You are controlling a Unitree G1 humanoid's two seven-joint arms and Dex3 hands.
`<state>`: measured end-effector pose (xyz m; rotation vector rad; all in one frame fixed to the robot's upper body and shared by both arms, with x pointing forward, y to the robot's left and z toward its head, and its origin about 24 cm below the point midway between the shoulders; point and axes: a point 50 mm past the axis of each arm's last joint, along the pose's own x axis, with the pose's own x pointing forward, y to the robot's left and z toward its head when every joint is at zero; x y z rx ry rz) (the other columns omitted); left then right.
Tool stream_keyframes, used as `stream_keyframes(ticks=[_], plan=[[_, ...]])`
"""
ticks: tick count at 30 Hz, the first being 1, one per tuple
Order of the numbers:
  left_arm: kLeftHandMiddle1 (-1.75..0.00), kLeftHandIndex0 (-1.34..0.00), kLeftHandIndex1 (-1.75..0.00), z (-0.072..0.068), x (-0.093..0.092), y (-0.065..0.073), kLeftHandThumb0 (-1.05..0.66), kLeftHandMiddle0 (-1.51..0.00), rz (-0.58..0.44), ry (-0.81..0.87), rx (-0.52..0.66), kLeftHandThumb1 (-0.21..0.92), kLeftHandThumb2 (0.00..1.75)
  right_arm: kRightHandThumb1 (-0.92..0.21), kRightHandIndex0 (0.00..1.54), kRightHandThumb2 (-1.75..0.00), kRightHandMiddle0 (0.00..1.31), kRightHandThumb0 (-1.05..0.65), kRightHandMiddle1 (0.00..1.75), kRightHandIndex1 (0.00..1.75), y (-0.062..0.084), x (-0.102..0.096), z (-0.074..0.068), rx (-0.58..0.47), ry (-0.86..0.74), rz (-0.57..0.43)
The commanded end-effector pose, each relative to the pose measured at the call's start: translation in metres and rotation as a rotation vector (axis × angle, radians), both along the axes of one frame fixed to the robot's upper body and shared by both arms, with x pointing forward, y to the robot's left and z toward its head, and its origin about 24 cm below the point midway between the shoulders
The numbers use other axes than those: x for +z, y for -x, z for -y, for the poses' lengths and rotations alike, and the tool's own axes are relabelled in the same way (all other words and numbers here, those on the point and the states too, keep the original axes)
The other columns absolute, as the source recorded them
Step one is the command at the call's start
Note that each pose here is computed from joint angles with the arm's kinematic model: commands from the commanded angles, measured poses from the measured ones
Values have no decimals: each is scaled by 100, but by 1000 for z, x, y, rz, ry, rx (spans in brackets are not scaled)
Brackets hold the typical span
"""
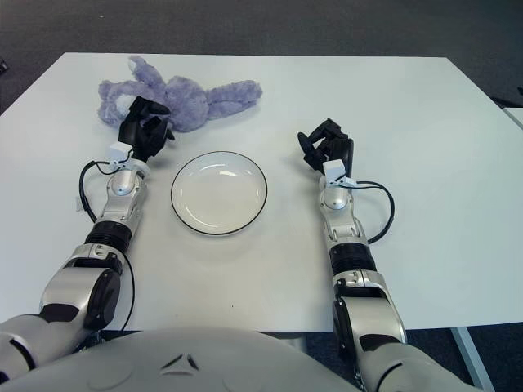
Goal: Put the doll into the plate.
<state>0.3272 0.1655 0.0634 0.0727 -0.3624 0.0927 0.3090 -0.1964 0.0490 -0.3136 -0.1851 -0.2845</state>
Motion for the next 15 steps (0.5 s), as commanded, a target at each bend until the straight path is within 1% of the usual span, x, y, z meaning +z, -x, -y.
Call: stream_keyframes(ticks=[1,6,15], plan=[[-169,-45,-149,-9,-35,19,-36,-74,-112,-38,38,92,29,-92,90,-43,79,-39,175,175,22,-39,7,-21,11,-151],[-168,-44,-150,-9,-30,18,-36,-74,-84,-56,44,92,29,-92,90,-43,79,-39,175,175,20,-38,8,-15,14,-153],[-168,-44,-150,-13,-16,13,-36,-74,-4,-87,38,92,29,-92,90,-43,79,-39,175,175,8,-22,13,11,34,-122]])
